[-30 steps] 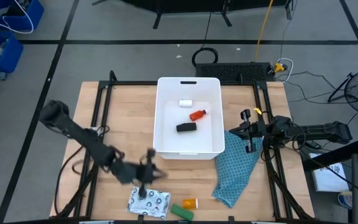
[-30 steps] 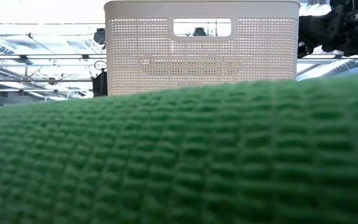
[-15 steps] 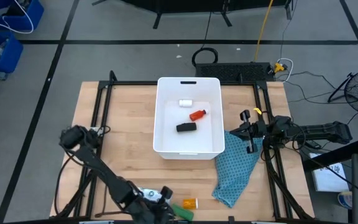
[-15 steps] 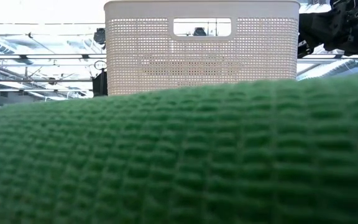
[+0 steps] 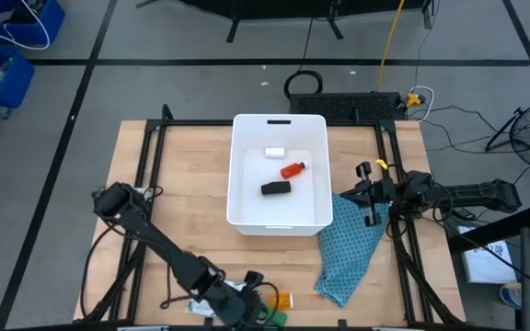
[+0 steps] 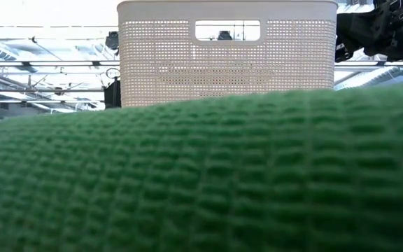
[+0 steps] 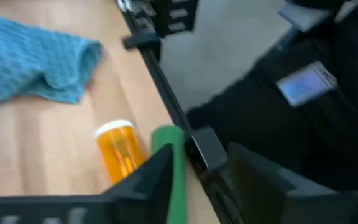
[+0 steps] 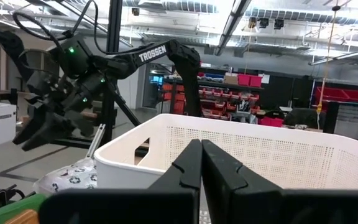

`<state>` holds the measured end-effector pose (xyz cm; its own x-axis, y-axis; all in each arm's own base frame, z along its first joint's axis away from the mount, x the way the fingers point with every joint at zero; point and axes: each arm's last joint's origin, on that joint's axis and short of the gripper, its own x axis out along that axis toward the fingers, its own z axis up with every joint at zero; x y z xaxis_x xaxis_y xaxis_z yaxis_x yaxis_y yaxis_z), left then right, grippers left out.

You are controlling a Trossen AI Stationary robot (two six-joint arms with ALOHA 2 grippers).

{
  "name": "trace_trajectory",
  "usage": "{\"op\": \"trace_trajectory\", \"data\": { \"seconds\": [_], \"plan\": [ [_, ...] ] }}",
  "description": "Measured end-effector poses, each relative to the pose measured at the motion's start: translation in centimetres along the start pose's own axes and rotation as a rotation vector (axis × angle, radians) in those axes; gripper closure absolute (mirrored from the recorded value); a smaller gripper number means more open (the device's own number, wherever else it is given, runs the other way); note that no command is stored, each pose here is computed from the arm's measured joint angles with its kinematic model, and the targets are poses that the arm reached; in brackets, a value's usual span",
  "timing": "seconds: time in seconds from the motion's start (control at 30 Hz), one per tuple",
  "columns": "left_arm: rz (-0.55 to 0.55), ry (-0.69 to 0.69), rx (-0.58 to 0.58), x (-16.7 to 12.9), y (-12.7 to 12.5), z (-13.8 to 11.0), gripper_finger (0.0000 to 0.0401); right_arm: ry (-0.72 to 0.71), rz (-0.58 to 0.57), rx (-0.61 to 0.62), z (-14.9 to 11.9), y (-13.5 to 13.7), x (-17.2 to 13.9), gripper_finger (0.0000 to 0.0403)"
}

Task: Pick & place medical supplies in basket/bin
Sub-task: Put the green bandage into the white bin

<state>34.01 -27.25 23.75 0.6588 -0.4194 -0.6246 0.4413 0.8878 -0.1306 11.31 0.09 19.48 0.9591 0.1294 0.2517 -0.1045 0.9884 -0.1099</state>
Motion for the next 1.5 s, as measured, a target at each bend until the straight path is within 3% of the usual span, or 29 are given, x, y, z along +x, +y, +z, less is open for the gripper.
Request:
{"op": "trace_trajectory", "data": {
  "seconds": [0.27,0.4,0.57,0.93,1.17,1.3,1.5],
  "plan": [
    [0.054,0.06,-0.069,1.0,1.9,-0.6,0.0085,0.001,0.0,0.0,0.0,0.0,0.0,0.0403],
    [0.055,0.12,-0.069,2.4,2.0,-1.9,0.0052,0.005,0.001,0.001,-0.1,0.0,0.0,0.0403],
    [0.009,0.203,-0.08,4.5,2.1,-3.7,0.0039,0.015,0.001,0.004,-0.2,0.0,0.0,0.0403],
    [-0.076,0.304,-0.132,7.7,3.8,-6.2,0.0038,0.018,-0.001,0.009,-0.2,0.0,0.0,0.0403],
    [-0.101,0.273,-0.136,7.9,5.0,-5.7,0.0045,0.018,-0.002,0.002,-0.2,0.0,0.0,0.0403],
    [-0.124,0.28,-0.148,7.9,5.4,-5.7,0.009,0.019,-0.002,0.002,-0.2,0.0,0.0,0.0403],
    [-0.17,0.294,-0.156,7.9,5.6,-5.7,0.0217,0.03,-0.001,0.004,-0.3,0.0,0.0,0.0403]
  ]
}}
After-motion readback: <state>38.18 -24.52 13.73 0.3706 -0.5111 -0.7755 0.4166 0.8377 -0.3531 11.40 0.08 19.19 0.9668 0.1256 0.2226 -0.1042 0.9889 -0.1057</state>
